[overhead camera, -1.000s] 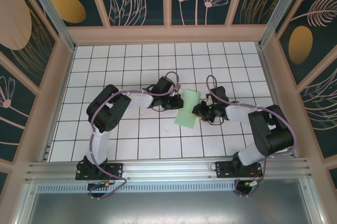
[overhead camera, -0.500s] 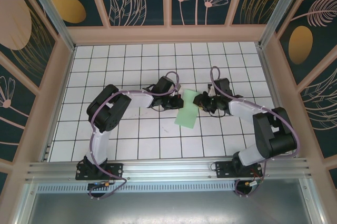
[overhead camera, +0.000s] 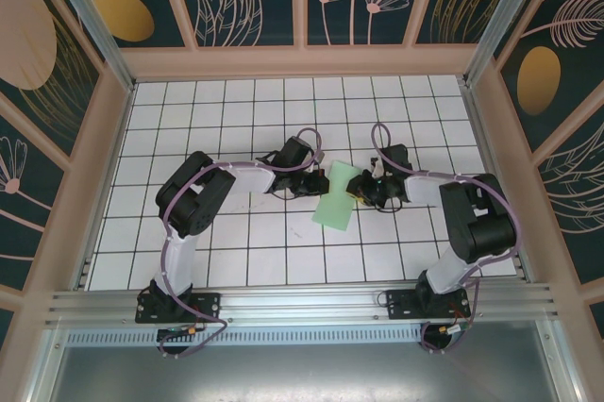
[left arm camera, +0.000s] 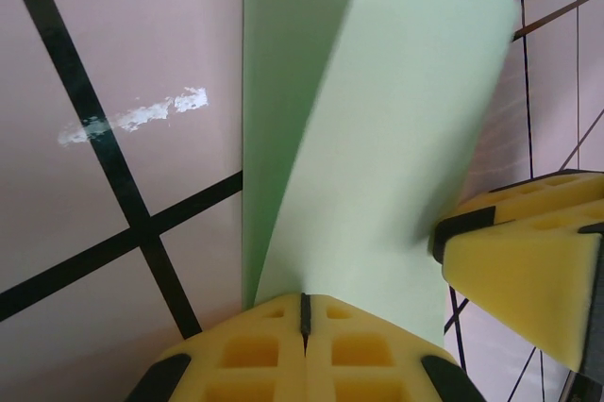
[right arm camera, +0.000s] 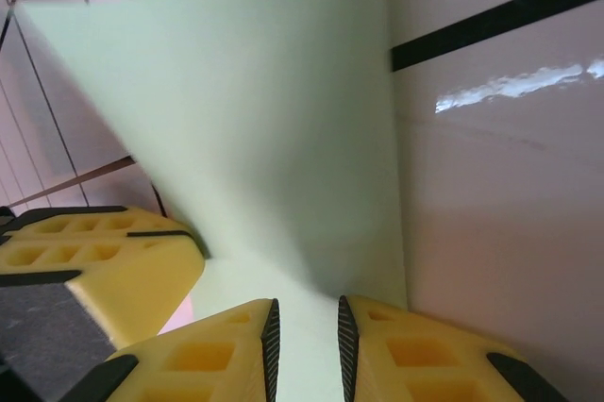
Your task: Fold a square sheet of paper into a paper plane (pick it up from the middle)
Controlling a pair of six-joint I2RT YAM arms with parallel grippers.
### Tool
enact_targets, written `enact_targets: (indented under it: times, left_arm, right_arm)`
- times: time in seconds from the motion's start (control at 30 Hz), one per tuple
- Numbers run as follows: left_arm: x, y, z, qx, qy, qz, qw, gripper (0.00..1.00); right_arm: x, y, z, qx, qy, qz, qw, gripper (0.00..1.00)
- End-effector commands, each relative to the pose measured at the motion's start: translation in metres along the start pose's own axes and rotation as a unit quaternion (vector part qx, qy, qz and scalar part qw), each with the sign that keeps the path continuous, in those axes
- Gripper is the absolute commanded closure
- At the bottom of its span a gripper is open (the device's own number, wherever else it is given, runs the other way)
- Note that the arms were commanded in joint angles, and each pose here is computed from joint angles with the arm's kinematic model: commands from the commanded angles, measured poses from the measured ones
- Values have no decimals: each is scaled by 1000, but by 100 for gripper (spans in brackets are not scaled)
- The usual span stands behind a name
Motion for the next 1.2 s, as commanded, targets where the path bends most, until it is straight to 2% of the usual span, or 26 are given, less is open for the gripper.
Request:
enact_targets:
  times: [0.0,0.13,0.3,0.43,0.97,1.17]
  left_arm:
    - [31,18,33,64,-28,-60,996,100]
    - [30,18,32,64,-26,-62,996,100]
    - [31,17,33,65,-25,-65,995,100]
    - [31,16,32,62,-26,-64,996,100]
    - [29,16,29,61,-25,-65,996,100]
    - [30,15,30,62,-24,-69,995,100]
  right_arm:
    - [-19,7,1,-2,5,31,1000,72]
    - [-15,3,2,-3,15,25,1000,72]
    - [23,-24,-3,-27,-16,-30,999,72]
    - [38,-29,-11,-35,-32,-43,998,71]
    - [-5,10,-19,-22,11,38,999,71]
    - [30,-14,-22,-30,-21,-15,999,70]
Point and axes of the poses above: each hand's point on the last joint's axis, 136 mm out from that joint toward the fingers, its own y axis out along the fingers, its own x axis along the line the jaws close on, z = x × y, the point moved 9 cm from there along -y, back along the fingers, and after that the axes turned 11 degrees about y, right-handed, at the moved point
